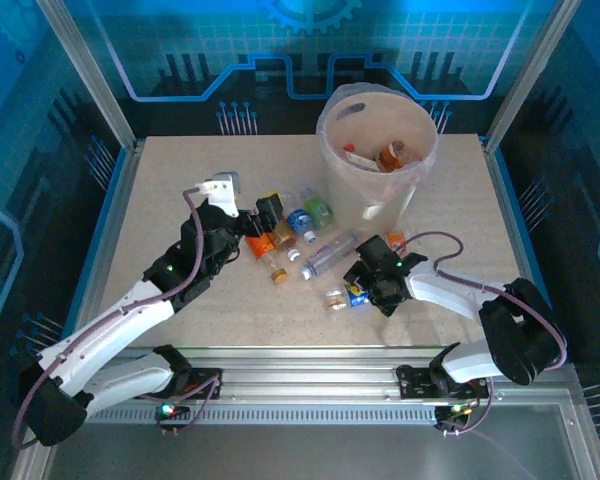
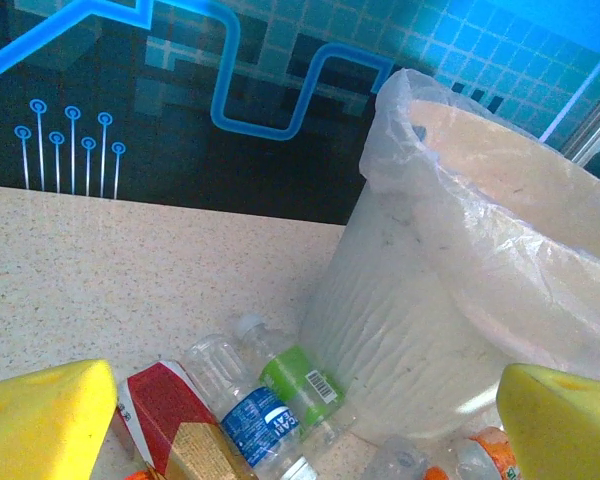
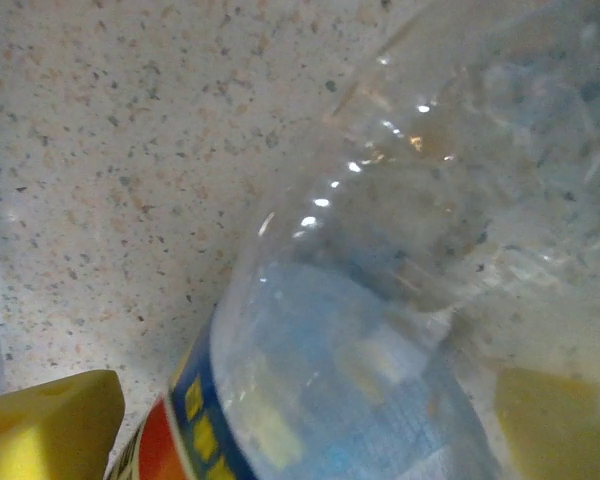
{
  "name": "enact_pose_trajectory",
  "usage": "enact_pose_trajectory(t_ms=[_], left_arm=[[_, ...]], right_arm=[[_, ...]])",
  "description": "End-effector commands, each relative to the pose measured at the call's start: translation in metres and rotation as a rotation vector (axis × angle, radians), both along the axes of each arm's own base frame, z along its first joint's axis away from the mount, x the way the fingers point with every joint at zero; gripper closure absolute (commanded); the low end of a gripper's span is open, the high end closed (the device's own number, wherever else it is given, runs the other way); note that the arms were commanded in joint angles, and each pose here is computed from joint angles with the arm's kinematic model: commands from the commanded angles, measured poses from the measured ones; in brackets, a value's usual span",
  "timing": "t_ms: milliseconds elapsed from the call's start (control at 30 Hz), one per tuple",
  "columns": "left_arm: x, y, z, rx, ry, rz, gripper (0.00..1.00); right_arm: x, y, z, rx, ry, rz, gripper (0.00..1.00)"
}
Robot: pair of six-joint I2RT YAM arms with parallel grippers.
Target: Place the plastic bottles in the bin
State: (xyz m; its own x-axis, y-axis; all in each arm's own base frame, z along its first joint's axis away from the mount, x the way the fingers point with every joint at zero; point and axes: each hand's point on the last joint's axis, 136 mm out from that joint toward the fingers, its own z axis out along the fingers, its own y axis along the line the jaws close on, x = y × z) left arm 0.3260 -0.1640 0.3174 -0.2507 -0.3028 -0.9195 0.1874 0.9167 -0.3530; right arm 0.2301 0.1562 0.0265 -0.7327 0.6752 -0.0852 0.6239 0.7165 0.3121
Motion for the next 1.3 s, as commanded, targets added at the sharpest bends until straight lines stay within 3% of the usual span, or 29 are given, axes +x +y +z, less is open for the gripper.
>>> enact_pose_trajectory(t_ms=[0, 400, 633, 967, 1267], left_arm=[[0.002, 0.004, -0.007, 0.001, 0.019, 0.017, 0.01], [0.003, 0.009, -0.012, 0.004, 0.037, 0.038, 0.01], [0.003, 0.010, -0.015, 0.002, 0.046, 0.046, 0.01], [0.002, 0.018, -0.031, 0.002, 0.103, 0.088, 0.01], [-0.002, 0.023, -0.038, -0.030, 0.123, 0.113, 0.01]], right_arm=[[0.000, -0.002, -0.008, 0.006, 0.017, -0.022, 0.09], [-0.022, -0.019, -0.008, 0.007, 0.016, -0.058, 0.40], [-0.028, -0.049, 0.032, -0.048, -0.119, -0.089, 0.55], [-0.014, -0.097, 0.176, -0.259, -0.515, 0.043, 0.62], [0.039, -0.092, 0.326, -0.517, -0.803, 0.274, 0.62]])
